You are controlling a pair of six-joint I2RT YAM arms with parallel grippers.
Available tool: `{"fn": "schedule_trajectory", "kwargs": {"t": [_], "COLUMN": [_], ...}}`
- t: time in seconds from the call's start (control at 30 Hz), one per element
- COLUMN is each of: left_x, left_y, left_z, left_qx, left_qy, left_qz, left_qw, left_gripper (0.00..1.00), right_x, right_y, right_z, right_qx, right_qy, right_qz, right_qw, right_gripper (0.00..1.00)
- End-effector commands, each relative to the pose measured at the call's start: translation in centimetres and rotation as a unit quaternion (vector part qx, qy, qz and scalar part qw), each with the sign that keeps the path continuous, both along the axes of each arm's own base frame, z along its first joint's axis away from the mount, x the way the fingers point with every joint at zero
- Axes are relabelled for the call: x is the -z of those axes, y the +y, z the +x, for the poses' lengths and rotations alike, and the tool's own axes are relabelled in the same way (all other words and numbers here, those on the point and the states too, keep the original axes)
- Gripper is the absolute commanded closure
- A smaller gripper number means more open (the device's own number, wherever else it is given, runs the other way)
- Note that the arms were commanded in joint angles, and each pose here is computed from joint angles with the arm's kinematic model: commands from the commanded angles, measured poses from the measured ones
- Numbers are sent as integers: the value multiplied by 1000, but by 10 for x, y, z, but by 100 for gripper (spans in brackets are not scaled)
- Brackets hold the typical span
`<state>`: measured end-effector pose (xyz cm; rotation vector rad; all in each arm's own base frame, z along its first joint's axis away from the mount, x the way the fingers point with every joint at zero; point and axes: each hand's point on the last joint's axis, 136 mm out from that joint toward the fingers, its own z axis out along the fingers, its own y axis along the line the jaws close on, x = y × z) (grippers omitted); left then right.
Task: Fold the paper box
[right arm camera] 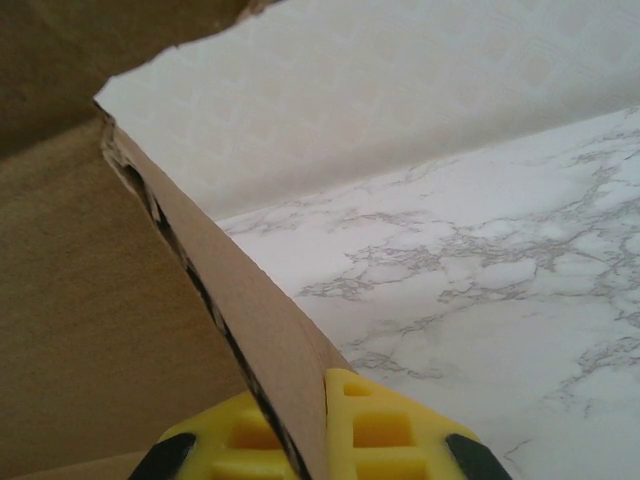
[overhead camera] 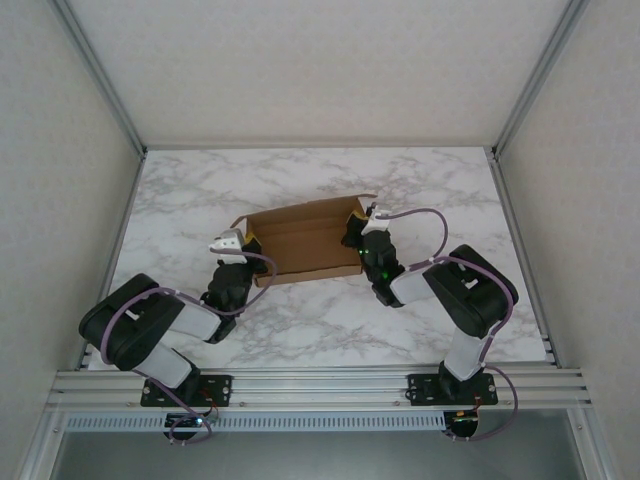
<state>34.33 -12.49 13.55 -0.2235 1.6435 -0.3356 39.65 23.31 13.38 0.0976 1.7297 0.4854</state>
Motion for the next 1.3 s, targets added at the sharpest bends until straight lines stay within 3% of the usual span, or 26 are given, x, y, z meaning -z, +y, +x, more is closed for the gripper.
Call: {"fn": "schedule_trajectory", "kwargs": {"t": [0.0, 0.33, 0.53, 0.77, 1.0, 1.27], "left_x": [56, 60, 64, 70, 69, 71], "left_y": [1, -3, 0, 12, 19, 13], "left_z": [-17, -20, -22, -24, -21, -16], "left_qx": [13, 19, 8, -18, -38, -33], "left_qy": [90, 96, 103, 116, 118, 125], "left_qz": [45, 48, 56, 74, 104, 118], "left_qw": [995, 994, 993, 990, 987, 985], "left_gripper": [100, 100, 100, 100, 100, 100], "right_x": [98, 118, 130, 131, 90, 48], "right_y": [-9, -5, -30, -41, -36, -28], "right_z": [-37, -53, -63, -71, -66, -79], "right_qx": [-11, -2, 52, 55, 34, -19], "right_qy": [140, 165, 179, 178, 135, 98], "right_qz": [-89, -87, -100, -108, -129, -102], "right_qw": [986, 982, 977, 976, 982, 990], "right_gripper": [100, 100, 100, 100, 76, 56]}}
